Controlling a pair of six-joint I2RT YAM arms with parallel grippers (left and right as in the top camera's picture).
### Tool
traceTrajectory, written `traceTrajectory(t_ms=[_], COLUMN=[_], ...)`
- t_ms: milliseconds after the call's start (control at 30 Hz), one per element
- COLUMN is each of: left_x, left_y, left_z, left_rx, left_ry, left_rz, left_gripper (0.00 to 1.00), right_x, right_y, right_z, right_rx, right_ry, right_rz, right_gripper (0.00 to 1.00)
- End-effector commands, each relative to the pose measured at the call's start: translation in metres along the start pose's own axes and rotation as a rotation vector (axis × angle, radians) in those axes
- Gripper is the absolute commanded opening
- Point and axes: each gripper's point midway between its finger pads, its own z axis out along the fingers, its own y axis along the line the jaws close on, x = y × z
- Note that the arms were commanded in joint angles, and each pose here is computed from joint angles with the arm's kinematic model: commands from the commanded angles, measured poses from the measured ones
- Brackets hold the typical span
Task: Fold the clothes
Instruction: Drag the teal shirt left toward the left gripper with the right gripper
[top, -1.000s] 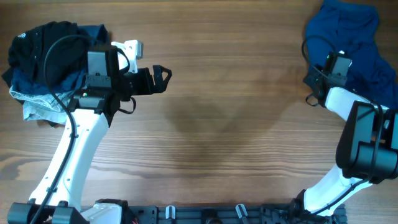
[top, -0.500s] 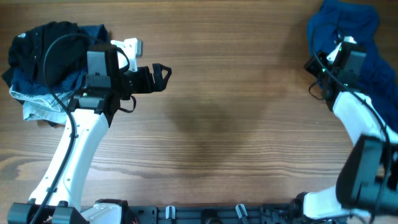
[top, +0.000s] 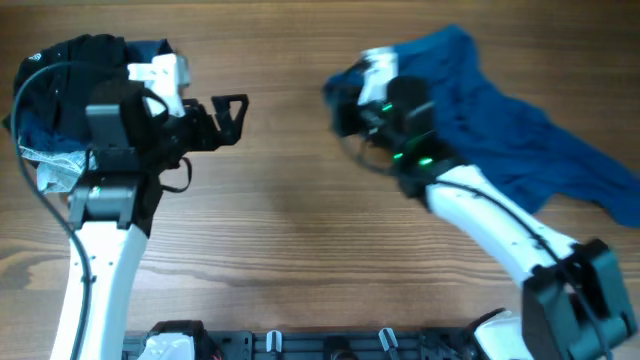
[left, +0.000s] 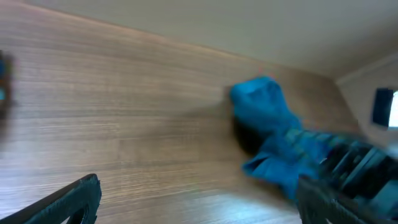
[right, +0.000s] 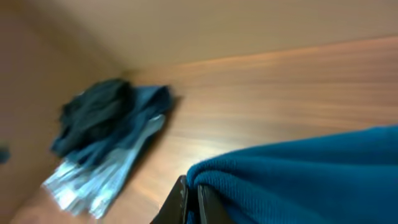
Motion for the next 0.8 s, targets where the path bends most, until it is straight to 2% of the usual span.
traceTrajectory(t_ms=[0,167,200,233,267,300,333,533,700,767], left_x=[0.0,0.011,0.01,0.01,0.01,0.01,0.01,0.009,0.016,0.022], left_y=[0.004,0.008,0.008,0.008,0.009,0.009,0.009,0.016,0.024,0.029], left_z=[-0.009,-0.008,-0.008,-0.008,-0.008,-0.008,-0.008,-0.006,0.005,0.012], left_rx=[-0.014,-0.027,-0.027,-0.027,-0.03,-0.03,-0.031,-0.068,-0.078,-0.085], left_ry=[0.009,0.053,0.052,0.051,0.051,0.051,0.051,0.046,0.083,0.109], left_rz=[-0.031,-0.049,-0.048,-0.048,-0.048,-0.045,-0.044,-0.045,-0.064,-0.076], left_gripper=[1.0,0.99,0.99,0.99,1.0,1.0,1.0,1.0,1.0,1.0], right_x=[0.013,-0.01,-0.018,-0.023,-0.029,-0.035,-0.038,-0.043,-0.005,0.015], right_y=[0.035,0.068,0.076,0.082,0.087,0.087,0.086,0.053,0.002,-0.02], right_z=[0.026,0.05,0.05,0.049,0.045,0.039,0.034,-0.023,-0.088,-0.114], right_rx=[-0.03,-0.101,-0.125,-0.144,-0.146,-0.132,-0.115,0.061,0.258,0.363], right_ry=[-0.031,-0.075,-0.083,-0.087,-0.086,-0.076,-0.062,0.109,0.357,0.453], right_rz=[0.024,0.032,0.02,-0.002,-0.031,-0.067,-0.088,-0.135,-0.05,0.053], right_gripper=[0.04,0.04,0.09,0.23,0.58,0.97,1.0,1.0,1.0,1.0])
